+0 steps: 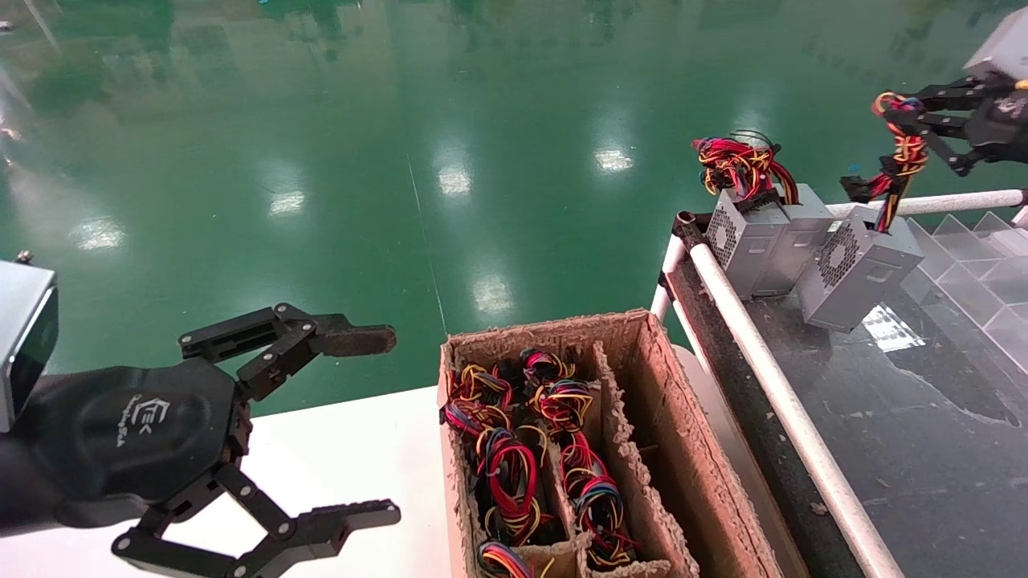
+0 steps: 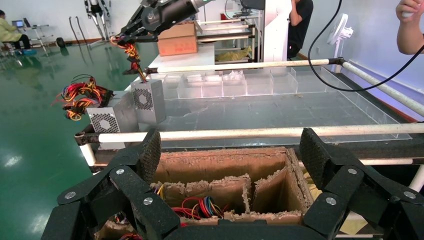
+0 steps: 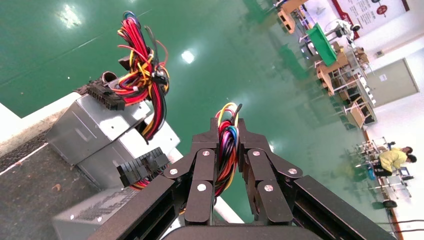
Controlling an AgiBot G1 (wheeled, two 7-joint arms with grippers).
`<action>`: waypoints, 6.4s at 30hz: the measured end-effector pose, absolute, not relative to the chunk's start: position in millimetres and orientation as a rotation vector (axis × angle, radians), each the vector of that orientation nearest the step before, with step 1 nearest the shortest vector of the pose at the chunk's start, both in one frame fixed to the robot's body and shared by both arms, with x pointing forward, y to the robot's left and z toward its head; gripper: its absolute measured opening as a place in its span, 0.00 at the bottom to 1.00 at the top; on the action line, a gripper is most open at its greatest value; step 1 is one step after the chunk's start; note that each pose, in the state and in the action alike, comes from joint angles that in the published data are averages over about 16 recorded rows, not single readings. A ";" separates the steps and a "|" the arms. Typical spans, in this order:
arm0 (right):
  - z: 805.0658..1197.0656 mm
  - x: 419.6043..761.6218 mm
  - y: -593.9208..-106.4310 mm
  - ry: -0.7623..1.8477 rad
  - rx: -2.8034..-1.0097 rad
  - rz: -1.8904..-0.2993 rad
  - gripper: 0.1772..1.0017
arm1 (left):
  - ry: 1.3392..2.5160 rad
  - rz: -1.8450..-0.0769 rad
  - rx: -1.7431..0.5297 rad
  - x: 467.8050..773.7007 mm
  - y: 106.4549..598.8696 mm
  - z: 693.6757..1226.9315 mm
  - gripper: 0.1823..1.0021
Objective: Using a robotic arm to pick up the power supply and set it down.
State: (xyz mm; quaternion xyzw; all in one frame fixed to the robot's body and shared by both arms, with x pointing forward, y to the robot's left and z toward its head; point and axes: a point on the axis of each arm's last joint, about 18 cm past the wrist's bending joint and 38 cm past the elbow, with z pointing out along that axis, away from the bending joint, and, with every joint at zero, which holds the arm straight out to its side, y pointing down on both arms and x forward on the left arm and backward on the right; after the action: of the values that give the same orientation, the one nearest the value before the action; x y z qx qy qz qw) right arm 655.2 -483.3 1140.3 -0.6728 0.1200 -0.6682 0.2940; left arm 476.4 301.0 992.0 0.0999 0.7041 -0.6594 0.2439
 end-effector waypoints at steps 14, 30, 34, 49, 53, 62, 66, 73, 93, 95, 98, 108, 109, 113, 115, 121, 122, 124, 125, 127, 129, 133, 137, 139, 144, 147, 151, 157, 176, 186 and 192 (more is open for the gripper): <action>1152.4 671.6 -477.7 0.370 -1.809 -1.856 0.09 | 1.923 -1.801 0.273 476.4 301.0 992.0 1.00; 1158.0 686.2 -475.6 0.430 -1.814 -1.949 0.09 | 1.923 -1.801 0.273 476.4 301.0 992.0 1.00; 1160.2 696.4 -466.1 0.443 -1.808 -1.984 0.09 | 1.923 -1.801 0.273 476.4 301.0 992.0 1.00; 1160.0 717.3 -449.3 0.474 -1.816 -2.090 0.08 | 1.923 -1.801 0.273 476.4 301.0 992.0 1.00; 1157.7 715.9 -455.2 0.478 -1.835 -2.103 0.08 | 1.923 -1.801 0.273 476.4 301.0 992.0 1.00; 1150.7 710.9 -467.3 0.469 -1.884 -2.102 0.08 | 1.923 -1.801 0.273 476.4 301.0 992.0 1.00; 1148.6 710.5 -466.5 0.451 -1.904 -2.093 0.08 | 1.923 -1.801 0.273 476.4 301.0 992.0 1.00; 1147.7 714.4 -453.5 0.397 -1.930 -2.076 0.08 | 1.923 -1.801 0.273 476.4 301.0 992.0 1.00; 1148.3 734.2 -406.8 0.311 -1.942 -2.070 0.08 | 1.923 -1.801 0.273 476.4 301.0 992.0 1.00; 1147.5 735.0 -405.9 0.312 -1.944 -2.070 0.08 | 1.923 -1.801 0.273 476.4 301.0 992.0 1.00; 1146.4 735.7 -405.5 0.314 -1.946 -2.070 0.09 | 1.923 -1.801 0.273 476.4 301.0 992.0 1.00; 1146.9 734.9 -407.2 0.320 -1.946 -2.070 0.11 | 1.923 -1.801 0.273 476.4 301.0 992.0 1.00; 1147.3 734.7 -407.4 0.320 -1.945 -2.069 0.11 | 1.923 -1.801 0.273 476.4 301.0 992.0 1.00; 1149.1 733.3 -408.1 0.326 -1.936 -2.061 0.15 | 1.923 -1.801 0.273 476.4 301.0 992.0 1.00; 1150.0 732.4 -408.5 0.333 -1.928 -2.052 0.18 | 1.923 -1.801 0.273 476.4 301.0 992.0 1.00; 1153.9 727.8 -410.2 0.372 -1.877 -1.993 0.28 | 1.923 -1.801 0.273 476.4 301.0 992.0 1.00; 1154.6 726.7 -410.5 0.382 -1.864 -1.978 0.30 | 1.923 -1.801 0.273 476.4 301.0 992.0 1.00; 1156.0 724.5 -410.9 0.402 -1.834 -1.943 0.35 | 1.923 -1.801 0.273 476.4 301.0 992.0 1.00; 1156.8 723.3 -411.1 0.412 -1.818 -1.923 0.37 | 1.923 -1.801 0.273 476.4 301.0 992.0 1.00; 1158.6 720.6 -411.5 0.434 -1.782 -1.881 0.42 | 1.923 -1.801 0.273 476.4 301.0 992.0 1.00; 1161.0 717.4 -411.8 0.456 -1.741 -1.836 0.48 | 1.923 -1.801 0.273 476.4 301.0 992.0 1.00; 1168.8 709.4 -411.8 0.491 -1.645 -1.738 0.59 | 1.923 -1.801 0.273 476.4 301.0 992.0 1.00; 1178.5 698.9 -411.1 0.503 -1.547 -1.634 0.71 | 1.923 -1.801 0.273 476.4 301.0 992.0 1.00; 1183.3 693.5 -410.8 0.502 -1.502 -1.587 0.75 | 1.923 -1.801 0.273 476.4 301.1 992.0 1.00; 1191.4 680.8 -410.2 0.477 -1.411 -1.489 0.86 | 1.923 -1.801 0.272 476.5 301.1 992.0 1.00; 1192.3 674.3 -409.9 0.450 -1.374 -1.445 0.91 | 1.923 -1.801 0.272 476.5 301.1 992.0 1.00; 1186.9 668.5 -409.6 0.416 -1.348 -1.401 0.95 | 1.923 -1.801 0.272 476.5 301.2 992.0 1.00; 1171.7 660.7 -407.2 0.358 -1.334 -1.348 0.98 | 1.923 -1.801 0.272 476.5 301.2 992.0 1.00; 1111.4 614.2 -379.8 0.137 -1.375 -1.133 1.00 | 1.923 -1.801 0.272 476.5 301.2 992.0 1.00; 1073.3 576.1 -355.2 0.010 -1.438 -0.974 1.00 | 1.923 -1.801 0.272 476.5 301.2 992.0 1.00; 1048.8 548.8 -338.7 -0.066 -1.484 -0.861 1.00 | 1.923 -1.801 0.272 476.5 301.2 992.0 1.00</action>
State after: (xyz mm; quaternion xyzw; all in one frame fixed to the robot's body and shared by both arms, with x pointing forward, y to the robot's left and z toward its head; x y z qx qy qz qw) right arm 548.8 -338.7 1048.8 -0.6541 -0.0292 -0.3794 0.6537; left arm 476.5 301.2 992.0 0.0996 0.7040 -0.6595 0.2440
